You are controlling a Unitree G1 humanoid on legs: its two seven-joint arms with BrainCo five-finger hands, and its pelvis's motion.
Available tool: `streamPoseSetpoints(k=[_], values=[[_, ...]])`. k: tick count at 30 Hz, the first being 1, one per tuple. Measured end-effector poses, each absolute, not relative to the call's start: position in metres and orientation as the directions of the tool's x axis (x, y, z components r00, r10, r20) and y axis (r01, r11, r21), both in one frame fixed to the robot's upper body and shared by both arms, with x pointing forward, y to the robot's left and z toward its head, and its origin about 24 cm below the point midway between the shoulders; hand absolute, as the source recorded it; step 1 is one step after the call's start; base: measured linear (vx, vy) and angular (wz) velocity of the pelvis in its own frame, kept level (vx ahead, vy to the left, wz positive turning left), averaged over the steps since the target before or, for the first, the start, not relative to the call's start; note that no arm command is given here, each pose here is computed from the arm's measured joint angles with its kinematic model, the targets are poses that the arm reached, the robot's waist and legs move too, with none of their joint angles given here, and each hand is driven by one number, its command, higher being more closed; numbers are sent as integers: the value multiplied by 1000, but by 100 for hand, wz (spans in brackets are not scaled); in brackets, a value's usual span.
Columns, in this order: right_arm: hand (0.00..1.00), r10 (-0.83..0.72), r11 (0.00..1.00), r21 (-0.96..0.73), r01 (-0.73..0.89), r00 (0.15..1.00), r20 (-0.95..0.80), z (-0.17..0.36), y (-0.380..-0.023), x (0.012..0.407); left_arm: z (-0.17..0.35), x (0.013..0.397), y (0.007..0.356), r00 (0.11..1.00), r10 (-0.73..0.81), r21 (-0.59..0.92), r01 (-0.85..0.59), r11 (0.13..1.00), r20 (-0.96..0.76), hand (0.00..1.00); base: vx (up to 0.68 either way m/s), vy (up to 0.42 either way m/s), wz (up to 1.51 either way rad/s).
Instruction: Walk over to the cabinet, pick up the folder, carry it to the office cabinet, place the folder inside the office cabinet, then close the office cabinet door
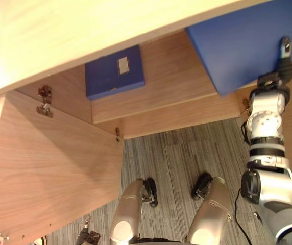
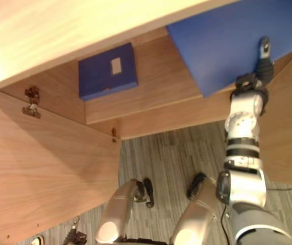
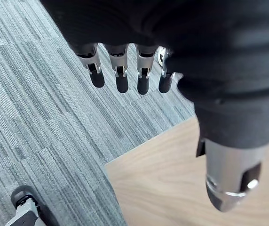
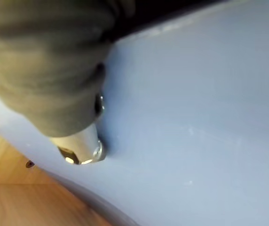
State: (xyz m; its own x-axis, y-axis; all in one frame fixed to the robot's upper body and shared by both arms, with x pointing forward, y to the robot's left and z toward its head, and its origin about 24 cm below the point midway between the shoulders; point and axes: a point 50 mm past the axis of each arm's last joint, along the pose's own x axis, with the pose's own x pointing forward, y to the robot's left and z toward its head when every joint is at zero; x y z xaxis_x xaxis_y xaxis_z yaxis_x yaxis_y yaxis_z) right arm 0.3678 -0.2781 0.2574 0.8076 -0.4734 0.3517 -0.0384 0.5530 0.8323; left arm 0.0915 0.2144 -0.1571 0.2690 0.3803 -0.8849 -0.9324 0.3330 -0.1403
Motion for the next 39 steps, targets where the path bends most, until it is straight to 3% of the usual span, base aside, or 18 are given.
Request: streamPoseSetpoints(k=[5, 8, 13, 14, 19, 26, 36, 37, 39], values=[[100, -528, 459, 876, -146, 748, 401, 323, -276, 368, -153, 99, 224, 252, 407, -148, -951, 270, -878, 0, -75, -33, 27], [100, -532, 471, 869, -153, 736, 418, 361, -276, 367, -152, 101, 228, 243, 414, -152, -959, 240, -877, 0, -63, -37, 27], [100, -443, 504, 848, -163, 794, 416, 388, -253, 375, -149, 106, 234, 233, 430, -158, -966, 203, -872, 0, -42, -75, 24], [0, -427, 525, 837, -151, 804, 413, 389, -248, 378, -148, 108, 236, 238, 436, -162, -965, 205, -868, 0, -13, -100, 21], [0, -399, 606, 795, -35, 851, 341, 374, -238, 392, -145, 109, 244, 218, 452, -166, -974, 153, -865, 0, 12, -94, 31], [0, -391, 558, 828, -42, 867, 308, 371, -239, 394, -145, 106, 250, 195, 449, -171, -981, 94, -872, 0, 16, -66, 4], [0, -372, 608, 794, 19, 890, 264, 357, -243, 401, -142, 119, 251, 225, 448, -200, -974, 104, -865, 0, 3, -48, -4], [0, -374, 620, 784, 38, 893, 252, 354, -244, 402, -141, 119, 251, 227, 448, -202, -974, 105, -865, 0, 22, -48, -5], [0, -356, 736, 666, 126, 908, 222, 344, -244, 406, -140, 122, 252, 240, 450, -213, -971, 111, -860, 0, 22, -44, -6]])
